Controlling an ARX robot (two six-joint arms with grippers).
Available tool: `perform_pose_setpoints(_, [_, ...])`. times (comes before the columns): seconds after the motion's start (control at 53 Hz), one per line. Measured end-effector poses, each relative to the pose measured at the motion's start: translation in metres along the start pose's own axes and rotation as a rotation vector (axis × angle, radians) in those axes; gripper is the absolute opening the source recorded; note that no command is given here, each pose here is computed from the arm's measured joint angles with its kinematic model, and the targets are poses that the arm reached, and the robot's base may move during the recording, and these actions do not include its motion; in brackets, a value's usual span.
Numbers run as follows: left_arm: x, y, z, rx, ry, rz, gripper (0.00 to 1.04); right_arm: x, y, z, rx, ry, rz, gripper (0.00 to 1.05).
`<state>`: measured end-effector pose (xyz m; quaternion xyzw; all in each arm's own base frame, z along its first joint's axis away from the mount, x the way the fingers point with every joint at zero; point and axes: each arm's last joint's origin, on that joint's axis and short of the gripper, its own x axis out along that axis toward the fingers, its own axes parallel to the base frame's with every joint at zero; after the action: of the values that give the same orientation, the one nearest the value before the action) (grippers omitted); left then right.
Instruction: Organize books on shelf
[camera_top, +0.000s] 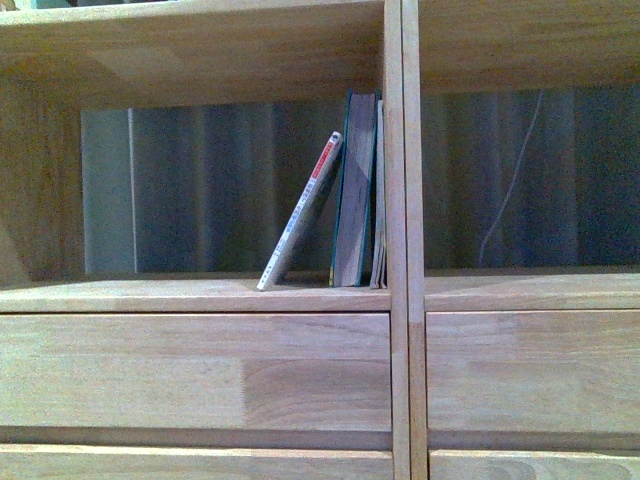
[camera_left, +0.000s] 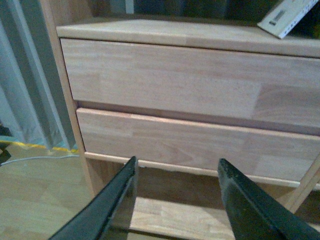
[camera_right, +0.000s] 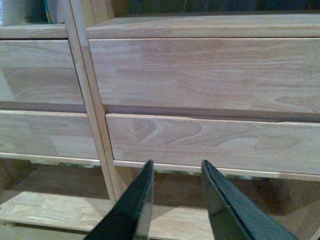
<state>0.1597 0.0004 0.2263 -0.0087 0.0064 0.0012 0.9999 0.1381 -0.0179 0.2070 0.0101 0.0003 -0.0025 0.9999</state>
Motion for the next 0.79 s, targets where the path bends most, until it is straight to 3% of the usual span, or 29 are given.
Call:
perform_pose_setpoints(0.17, [-0.011,0.0,-0.016,0.004,-0.006,0.0,0.04,-0.007,0.006,-0.012,-0.011,0.005,0.001,0.02])
perform_pose_setpoints(0.189, [-0.013,0.0,-0.017,0.002,-0.006,0.0,0.02,-0.008,0.007,-0.014,-0.013,0.006,-0.003,0.03])
perform_pose_setpoints(0.321, [-0.02,0.0,-0.026,0.006,-0.013,0.0,0.03,-0.013,0.017,-0.02,-0.015,0.005,0.01,0.03])
perform_pose_setpoints(0.792, [-0.038,0.001,-0.046,0.006,-0.012,-0.001,0.03,-0.025,0.017,-0.035,-0.015,-0.009,0.005,0.03])
